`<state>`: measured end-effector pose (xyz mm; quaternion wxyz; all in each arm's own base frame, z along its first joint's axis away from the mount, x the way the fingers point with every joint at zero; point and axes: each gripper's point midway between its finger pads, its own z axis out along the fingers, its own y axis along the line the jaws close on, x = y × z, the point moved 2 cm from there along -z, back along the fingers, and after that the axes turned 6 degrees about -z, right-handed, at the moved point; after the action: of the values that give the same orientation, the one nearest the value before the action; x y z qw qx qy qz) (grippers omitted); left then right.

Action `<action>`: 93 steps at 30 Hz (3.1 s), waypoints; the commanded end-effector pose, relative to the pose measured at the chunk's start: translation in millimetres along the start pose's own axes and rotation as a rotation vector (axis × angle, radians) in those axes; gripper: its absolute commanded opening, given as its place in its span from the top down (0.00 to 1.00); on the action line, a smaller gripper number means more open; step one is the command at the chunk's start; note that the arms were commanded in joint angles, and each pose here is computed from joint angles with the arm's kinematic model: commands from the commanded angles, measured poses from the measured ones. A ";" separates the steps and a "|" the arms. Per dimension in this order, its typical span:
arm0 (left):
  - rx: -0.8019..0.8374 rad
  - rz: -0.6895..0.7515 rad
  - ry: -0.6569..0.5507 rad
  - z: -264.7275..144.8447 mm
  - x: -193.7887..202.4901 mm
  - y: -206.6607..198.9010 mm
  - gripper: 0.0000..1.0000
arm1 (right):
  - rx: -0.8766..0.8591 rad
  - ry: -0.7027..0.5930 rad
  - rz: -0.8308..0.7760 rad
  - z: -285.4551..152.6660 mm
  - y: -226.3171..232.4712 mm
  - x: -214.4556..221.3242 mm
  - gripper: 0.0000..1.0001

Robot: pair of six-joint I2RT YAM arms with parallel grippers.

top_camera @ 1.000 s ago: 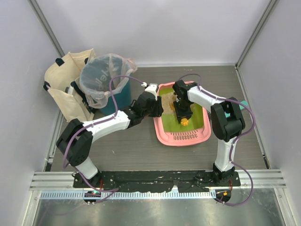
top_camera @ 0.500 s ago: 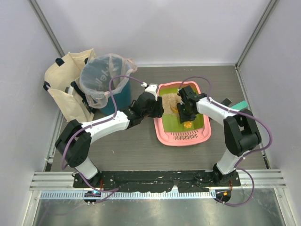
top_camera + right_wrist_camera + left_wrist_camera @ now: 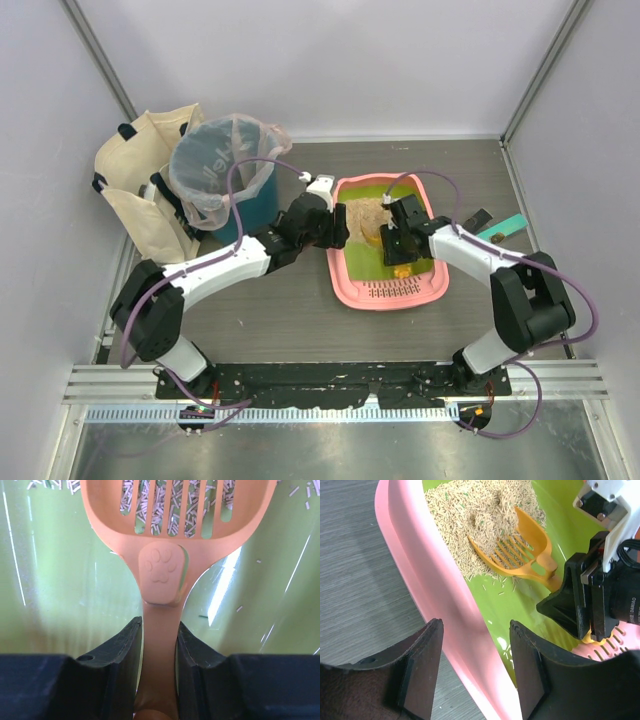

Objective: Clean the litter box

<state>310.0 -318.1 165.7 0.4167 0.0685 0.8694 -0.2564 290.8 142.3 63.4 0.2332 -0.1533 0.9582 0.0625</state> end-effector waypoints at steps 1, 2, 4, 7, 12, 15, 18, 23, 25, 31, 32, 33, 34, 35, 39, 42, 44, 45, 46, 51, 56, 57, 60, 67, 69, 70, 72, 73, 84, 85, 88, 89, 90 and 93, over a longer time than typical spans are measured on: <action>0.051 0.019 -0.085 -19.9 -30.9 -16.0 0.41 | -0.042 -0.168 -0.004 -14.6 6.7 -22.5 0.99; 0.056 0.018 -0.089 -22.7 -32.8 -16.9 0.41 | -0.041 -0.190 -0.007 -18.5 6.3 -24.2 0.99; 0.058 0.017 -0.088 -24.0 -32.4 -17.1 0.40 | -0.039 -0.213 -0.015 -20.1 5.7 -23.3 0.99; 0.070 0.016 -0.089 -27.4 -33.3 -18.7 0.40 | -0.036 -0.234 -0.016 -22.7 4.6 -20.7 0.99; 0.074 0.017 -0.075 -29.5 -29.7 -18.1 0.40 | 0.006 -0.272 -0.013 -23.4 -2.6 -12.1 0.99; 0.074 0.012 -0.071 -31.8 -28.7 -17.1 0.40 | -0.008 -0.319 -0.015 -24.1 -0.3 -10.6 0.99; 0.081 0.003 -0.059 -36.6 -27.1 -17.9 0.40 | -0.024 -0.370 -0.018 -27.8 2.0 -13.9 0.99; 0.115 -0.003 -0.031 -50.9 -24.3 -22.5 0.40 | -0.028 -0.411 -0.028 -31.8 2.1 -17.4 0.99; 0.117 0.002 -0.023 -55.0 -22.7 -21.6 0.39 | -0.024 -0.408 -0.032 -31.5 1.5 -17.1 0.99; 0.147 0.018 0.015 -76.3 -18.7 -23.1 0.38 | -0.023 -0.439 -0.035 -34.4 1.5 -20.6 0.99; 0.163 0.019 0.027 -82.9 -17.1 -24.6 0.37 | -0.024 -0.448 -0.034 -35.7 1.3 -19.4 0.99; 0.162 0.022 0.028 -85.4 -17.2 -24.0 0.37 | -0.027 -0.466 -0.034 -37.6 1.9 -22.0 0.99; 0.187 0.033 0.042 -90.4 -15.5 -26.5 0.37 | -0.028 -0.475 -0.034 -39.0 1.9 -22.2 0.99; 0.196 0.040 0.045 -93.7 -16.5 -27.5 0.37 | -0.029 -0.481 -0.032 -39.7 1.9 -21.6 0.99; 0.211 0.049 0.031 -108.9 -26.3 -27.9 0.26 | -0.038 -0.533 -0.025 -52.3 2.9 -24.4 0.99; 0.233 0.035 0.000 -114.6 -43.5 -31.3 0.25 | -0.036 -0.570 -0.027 -56.7 2.0 -25.0 0.99; 0.245 0.049 -0.016 -116.9 -52.9 -34.5 0.25 | -0.037 -0.587 -0.026 -61.5 2.4 -24.2 0.99; 0.248 0.053 -0.018 -117.7 -55.4 -35.5 0.25 | -0.039 -0.593 -0.028 -63.2 2.5 -24.1 0.99; 0.244 0.055 -0.013 -117.3 -55.9 -34.2 0.25 | -0.040 -0.608 -0.027 -67.2 3.1 -24.7 0.99; 0.256 0.043 -0.024 -120.4 -67.7 -30.4 0.22 | -0.052 -0.658 -0.036 -76.6 4.9 -21.1 0.99; 0.229 0.023 -0.057 -118.7 -81.2 -15.9 0.20 | -0.022 -0.660 -0.063 -79.5 6.3 -19.0 0.99; 0.222 0.018 -0.066 -118.0 -84.4 -13.1 0.20 | -0.014 -0.644 -0.067 -78.3 6.7 -17.3 0.99; 0.211 0.020 -0.085 -117.1 -90.7 -8.1 0.20 | -0.019 -0.625 -0.026 -78.7 7.6 -16.6 0.99; 0.177 0.036 -0.096 -110.9 -83.0 4.2 0.19 | 0.005 -0.606 -0.006 -87.0 8.8 -16.9 0.99; 0.172 0.039 -0.100 -109.7 -80.5 6.6 0.19 | -0.001 -0.608 0.003 -89.4 9.4 -16.2 0.99; 0.172 0.040 -0.104 -108.9 -78.9 7.8 0.19 | -0.011 -0.612 0.000 -91.8 12.2 -16.3 0.99; 0.175 0.042 -0.106 -108.5 -76.7 8.7 0.19 | 0.031 -0.584 -0.025 -90.9 11.0 -11.0 0.99; 0.172 0.042 -0.101 -106.3 -73.6 10.3 0.19 | 0.044 -0.571 -0.027 -91.6 12.4 -11.2 0.99; 0.211 0.046 -0.097 -108.4 -67.3 7.2 0.19 | 0.060 -0.418 0.116 -93.4 21.5 3.9 0.99; 0.221 0.044 -0.103 -109.9 -68.1 5.6 0.19 | 0.030 -0.425 0.132 -96.9 25.5 3.9 0.99; 0.233 0.044 -0.119 -112.7 -69.6 4.3 0.19 | -0.022 -0.371 0.118 -99.1 37.9 14.5 0.99; 0.235 0.046 -0.124 -113.6 -70.5 3.9 0.19 | 0.013 -0.326 0.090 -97.1 36.1 21.7 0.99; 0.236 0.048 -0.127 -114.6 -70.6 3.9 0.19 | 0.050 -0.300 0.073 -99.3 34.4 20.7 0.99; 0.239 0.050 -0.132 -115.6 -71.2 3.6 0.19 | 0.079 -0.372 0.105 -118.6 24.3 16.1 0.99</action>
<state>275.7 -248.4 255.3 0.4321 0.1104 0.8312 -0.3319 219.0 148.8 131.3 0.3742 -0.1106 0.9178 0.0734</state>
